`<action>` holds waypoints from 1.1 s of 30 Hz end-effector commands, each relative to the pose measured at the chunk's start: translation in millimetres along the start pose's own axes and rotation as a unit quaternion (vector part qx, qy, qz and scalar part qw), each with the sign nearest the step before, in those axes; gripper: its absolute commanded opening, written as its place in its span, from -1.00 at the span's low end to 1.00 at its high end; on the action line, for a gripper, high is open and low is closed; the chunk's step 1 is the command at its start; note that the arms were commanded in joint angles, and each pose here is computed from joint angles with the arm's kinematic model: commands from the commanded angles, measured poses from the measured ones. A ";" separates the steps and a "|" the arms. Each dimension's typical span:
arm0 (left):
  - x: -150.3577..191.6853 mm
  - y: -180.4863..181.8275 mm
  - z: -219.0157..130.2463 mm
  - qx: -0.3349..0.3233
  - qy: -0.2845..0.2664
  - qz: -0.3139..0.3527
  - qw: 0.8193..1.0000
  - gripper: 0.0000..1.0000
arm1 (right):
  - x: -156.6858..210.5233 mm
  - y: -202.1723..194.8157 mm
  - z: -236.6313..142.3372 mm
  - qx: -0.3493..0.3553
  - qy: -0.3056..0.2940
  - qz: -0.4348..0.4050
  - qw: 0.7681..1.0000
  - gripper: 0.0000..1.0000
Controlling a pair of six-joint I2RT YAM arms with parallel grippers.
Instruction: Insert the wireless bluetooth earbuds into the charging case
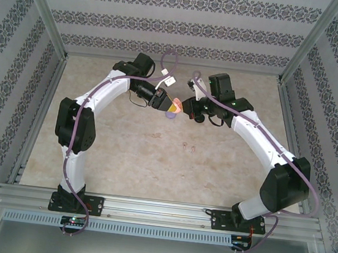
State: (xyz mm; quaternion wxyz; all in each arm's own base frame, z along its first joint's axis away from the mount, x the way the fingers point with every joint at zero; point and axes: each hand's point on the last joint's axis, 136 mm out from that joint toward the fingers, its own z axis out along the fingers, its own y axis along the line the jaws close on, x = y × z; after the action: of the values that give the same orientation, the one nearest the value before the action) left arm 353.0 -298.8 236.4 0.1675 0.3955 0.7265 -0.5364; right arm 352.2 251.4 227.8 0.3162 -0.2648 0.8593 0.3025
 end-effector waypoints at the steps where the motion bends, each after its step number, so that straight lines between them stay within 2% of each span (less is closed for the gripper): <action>1: -5.9 -4.7 3.9 0.016 -0.005 0.017 1.000 -0.49 | -8.5 15.5 0.9 -0.019 -0.003 -0.024 1.000 -1.00; 9: -5.0 -8.2 4.0 0.023 -0.011 0.020 0.999 -0.88 | -15.7 12.4 -1.1 -0.004 -0.012 -0.021 1.000 -0.98; 11: -5.5 -6.9 3.7 0.019 -0.014 0.021 1.000 -1.00 | -21.0 8.5 -6.2 0.008 -0.023 -0.013 1.000 -0.55; 14: -6.7 -1.2 2.8 -0.001 -0.023 0.026 0.999 -1.00 | -30.1 7.1 -24.3 0.020 -0.049 0.000 0.999 -0.09; 18: -16.4 11.3 -10.1 -0.052 -0.059 0.035 0.996 -1.00 | -31.2 9.8 -60.2 0.025 -0.080 0.026 0.996 0.17; 21: -27.5 13.5 -26.2 -0.095 -0.096 0.052 0.989 -1.00 | -17.3 9.1 -81.9 0.036 -0.090 0.057 0.994 0.34; 26: -48.4 6.9 -52.3 -0.172 -0.172 0.105 0.964 -1.00 | 26.0 -7.8 -82.0 0.081 -0.057 0.131 0.986 0.40; 33: -67.9 2.1 -80.5 -0.253 -0.267 0.162 0.916 -1.00 | 89.0 -37.6 -36.4 0.142 0.023 0.225 0.964 0.37</action>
State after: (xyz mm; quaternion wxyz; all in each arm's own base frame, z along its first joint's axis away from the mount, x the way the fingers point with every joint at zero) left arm 391.8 -259.4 280.3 0.4458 0.3212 0.7250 -0.4153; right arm 308.4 182.4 207.6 0.2971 -0.0761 0.9140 0.2656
